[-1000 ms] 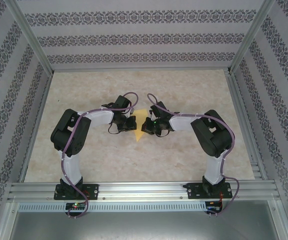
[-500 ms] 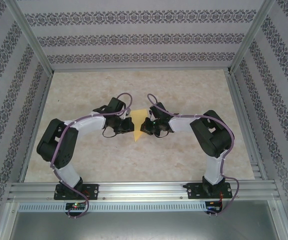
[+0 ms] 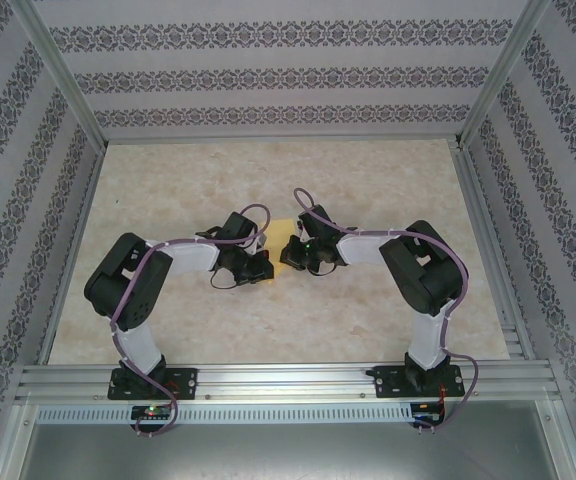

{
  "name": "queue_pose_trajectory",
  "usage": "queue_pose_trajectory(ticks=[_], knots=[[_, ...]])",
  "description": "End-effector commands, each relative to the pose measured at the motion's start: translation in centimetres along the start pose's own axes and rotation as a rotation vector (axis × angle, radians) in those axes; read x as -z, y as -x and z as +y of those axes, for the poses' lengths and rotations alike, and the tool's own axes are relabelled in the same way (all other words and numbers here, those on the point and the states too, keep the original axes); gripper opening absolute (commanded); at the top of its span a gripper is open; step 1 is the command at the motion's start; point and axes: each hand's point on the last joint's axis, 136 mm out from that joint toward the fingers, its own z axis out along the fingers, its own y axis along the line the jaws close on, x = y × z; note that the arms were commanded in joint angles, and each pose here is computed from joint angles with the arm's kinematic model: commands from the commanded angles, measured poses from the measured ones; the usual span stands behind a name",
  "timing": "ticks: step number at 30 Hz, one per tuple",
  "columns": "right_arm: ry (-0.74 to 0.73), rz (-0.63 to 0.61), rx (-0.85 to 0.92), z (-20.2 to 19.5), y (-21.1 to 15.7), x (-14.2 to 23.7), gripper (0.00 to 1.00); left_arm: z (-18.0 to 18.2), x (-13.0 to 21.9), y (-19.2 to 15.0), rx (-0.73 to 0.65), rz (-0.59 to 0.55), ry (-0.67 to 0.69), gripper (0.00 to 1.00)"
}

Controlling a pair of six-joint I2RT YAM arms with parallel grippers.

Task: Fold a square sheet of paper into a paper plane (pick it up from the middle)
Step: Third fold the triangle at the center of the table.

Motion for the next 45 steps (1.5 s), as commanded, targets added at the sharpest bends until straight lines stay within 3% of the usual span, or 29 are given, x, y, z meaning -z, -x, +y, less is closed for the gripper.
queue_pose_trajectory(ticks=[1,13,27,45], knots=[[-0.025,0.018,-0.006,-1.0,-1.0,-0.3,0.0,-0.4,-0.3,0.6,-0.014,-0.013,0.009,0.0],[0.102,0.027,0.117,3.1,-1.9,1.1,0.0,2.3,-0.8,-1.1,0.008,0.021,0.092,0.0],[-0.006,0.069,0.056,0.0,-2.5,-1.2,0.0,2.8,-0.5,-1.8,0.024,0.011,0.083,0.0],[-0.124,-0.067,0.003,-5.5,5.2,1.0,0.0,5.9,-0.6,-5.0,0.085,0.095,0.169,0.0]])
